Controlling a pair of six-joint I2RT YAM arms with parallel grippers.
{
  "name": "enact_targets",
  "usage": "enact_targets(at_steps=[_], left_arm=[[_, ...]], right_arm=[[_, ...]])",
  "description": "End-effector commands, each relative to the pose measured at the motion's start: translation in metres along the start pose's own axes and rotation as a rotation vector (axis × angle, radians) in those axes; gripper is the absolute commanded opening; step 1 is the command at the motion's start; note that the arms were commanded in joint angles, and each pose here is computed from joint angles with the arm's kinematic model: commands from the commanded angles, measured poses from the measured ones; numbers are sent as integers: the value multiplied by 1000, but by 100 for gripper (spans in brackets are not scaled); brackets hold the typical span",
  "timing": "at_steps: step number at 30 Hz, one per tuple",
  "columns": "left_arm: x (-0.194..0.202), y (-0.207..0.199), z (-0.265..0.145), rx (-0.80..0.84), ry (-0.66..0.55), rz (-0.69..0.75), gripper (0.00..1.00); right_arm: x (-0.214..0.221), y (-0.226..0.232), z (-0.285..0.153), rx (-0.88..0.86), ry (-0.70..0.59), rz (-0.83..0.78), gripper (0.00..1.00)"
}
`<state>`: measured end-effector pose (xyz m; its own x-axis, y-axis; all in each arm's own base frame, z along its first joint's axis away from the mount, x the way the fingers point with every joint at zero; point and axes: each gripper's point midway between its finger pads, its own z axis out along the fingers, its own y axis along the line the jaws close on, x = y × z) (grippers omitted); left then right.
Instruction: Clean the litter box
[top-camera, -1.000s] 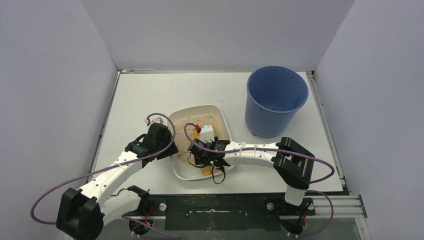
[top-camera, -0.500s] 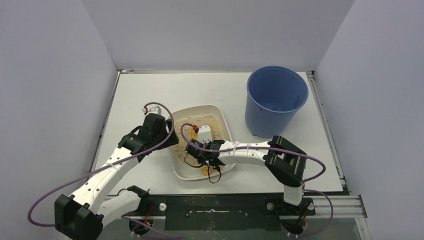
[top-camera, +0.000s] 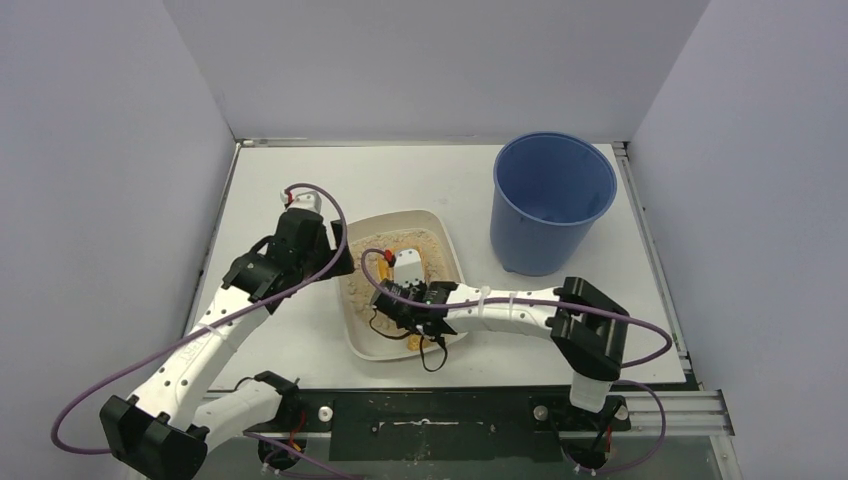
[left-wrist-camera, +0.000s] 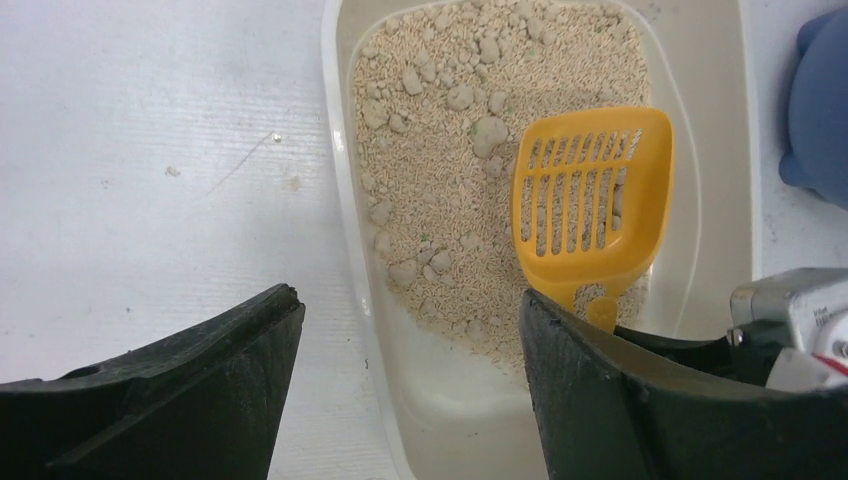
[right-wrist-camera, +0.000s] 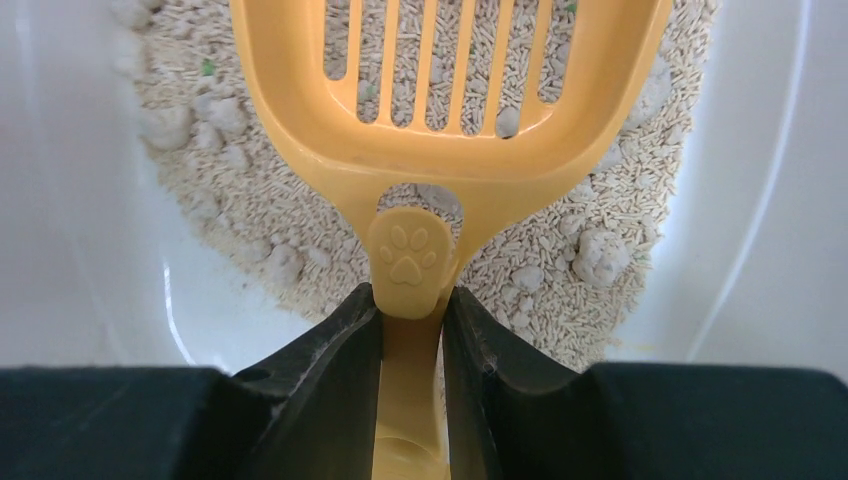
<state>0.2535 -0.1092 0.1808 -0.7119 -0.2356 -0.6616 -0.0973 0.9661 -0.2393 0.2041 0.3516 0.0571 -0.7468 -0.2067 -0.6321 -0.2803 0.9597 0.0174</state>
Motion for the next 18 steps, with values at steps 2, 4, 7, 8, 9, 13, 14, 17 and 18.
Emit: enact_targets(at_steps=[2,4,7,8,9,13,14,17,18], left_arm=[[-34,-9,-19,23,-66,74,78],[-39,-12,-23,38,-69,82,78],[-43,-24,-31,98,-72,85,80],[-43,-28,-33,122,-68,85,80],[-41,-34,-35,154,-51,87,81],[-29,-52,-44,271,2,87,81],[-26,-57,-47,311,15,88,82],[-6,-67,-49,395,83,83,83],[0,-70,-49,420,108,81,83]], right_arm=[[-42,9,-50,-118,-103,-49,0],[-44,13,-60,-182,-105,-112,0],[-44,16,-77,-261,-104,-216,0],[-44,15,-82,-277,-105,-248,0],[-43,12,-87,-290,-105,-278,0],[-33,3,-101,-350,-92,-406,0],[-29,1,-104,-368,-91,-434,0],[-22,-7,-114,-404,-116,-530,0],[-22,-9,-119,-415,-139,-552,0]])
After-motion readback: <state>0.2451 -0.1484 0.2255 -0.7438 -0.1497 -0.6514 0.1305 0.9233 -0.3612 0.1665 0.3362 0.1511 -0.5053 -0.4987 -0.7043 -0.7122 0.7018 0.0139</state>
